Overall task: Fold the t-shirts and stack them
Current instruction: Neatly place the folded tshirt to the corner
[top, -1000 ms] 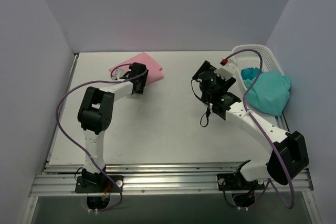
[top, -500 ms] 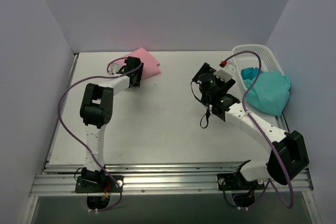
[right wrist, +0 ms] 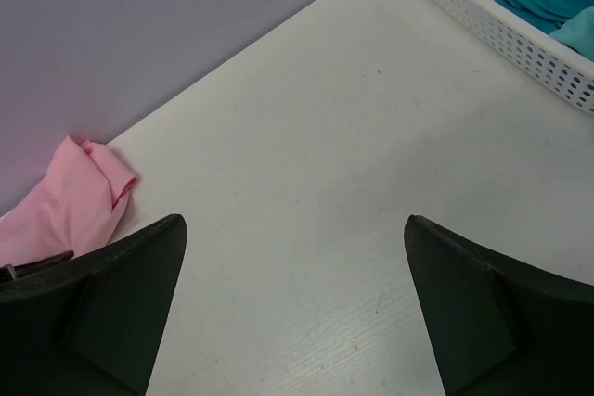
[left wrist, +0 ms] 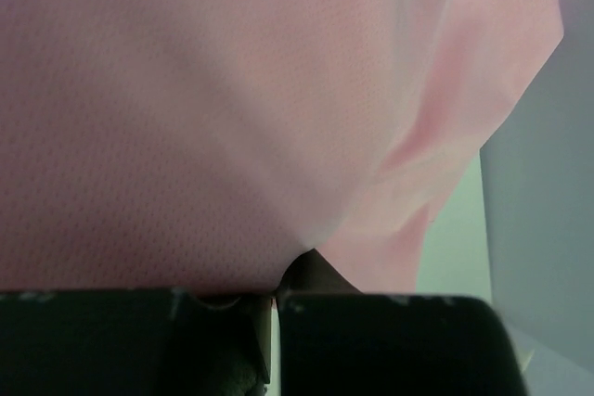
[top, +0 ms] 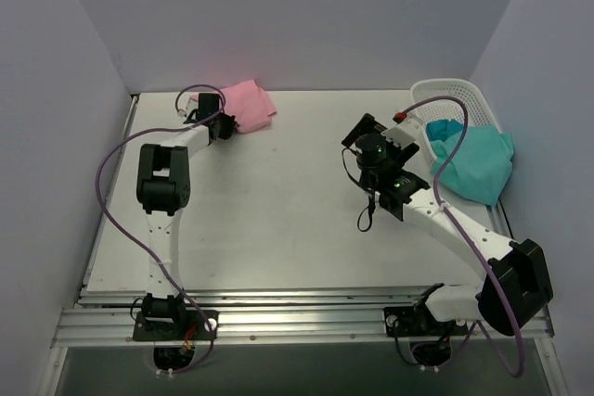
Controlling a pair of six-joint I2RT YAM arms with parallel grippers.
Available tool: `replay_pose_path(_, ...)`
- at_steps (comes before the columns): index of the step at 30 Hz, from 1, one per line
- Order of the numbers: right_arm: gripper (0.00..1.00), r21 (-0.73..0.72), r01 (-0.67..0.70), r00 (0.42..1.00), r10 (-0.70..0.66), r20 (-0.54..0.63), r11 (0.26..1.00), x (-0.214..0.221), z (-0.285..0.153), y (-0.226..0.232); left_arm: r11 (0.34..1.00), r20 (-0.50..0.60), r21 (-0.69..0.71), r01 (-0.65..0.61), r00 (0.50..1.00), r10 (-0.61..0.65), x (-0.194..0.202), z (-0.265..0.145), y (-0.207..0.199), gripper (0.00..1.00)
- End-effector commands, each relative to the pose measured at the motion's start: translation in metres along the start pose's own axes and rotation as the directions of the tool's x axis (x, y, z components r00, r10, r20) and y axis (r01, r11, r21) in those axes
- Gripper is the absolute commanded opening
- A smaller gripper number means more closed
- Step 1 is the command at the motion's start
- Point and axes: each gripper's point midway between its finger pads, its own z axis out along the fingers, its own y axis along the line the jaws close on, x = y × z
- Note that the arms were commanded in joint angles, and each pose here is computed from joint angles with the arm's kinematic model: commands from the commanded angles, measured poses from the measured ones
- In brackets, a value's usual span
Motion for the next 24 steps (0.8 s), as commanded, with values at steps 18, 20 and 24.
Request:
replay_pose_path(18, 0.99, -0.161, -0.148, 0.989, 0.143, -0.044, 0.976, 0.008, -0.004, 0.039, 0.834, -0.23, -0.282, -0.474, 0.877, 0.421, -0.133, -0.102, 0.126, 0.02)
replay_pose_path(20, 0.99, -0.165, -0.14, 0.99, 0.134, -0.048, 0.976, 0.011, -0.002, 0.041, 0.851, -0.2, -0.29, -0.437, 0.898, 0.392, -0.144, -0.097, 0.129, 0.02)
replay_pose_path(24, 0.99, -0.16, -0.122, 0.992, 0.116, -0.043, 0.98, 0.013, 0.004, 0.043, 0.885, -0.122, -0.331, -0.327, 0.945, 0.303, -0.174, -0.086, 0.143, 0.02)
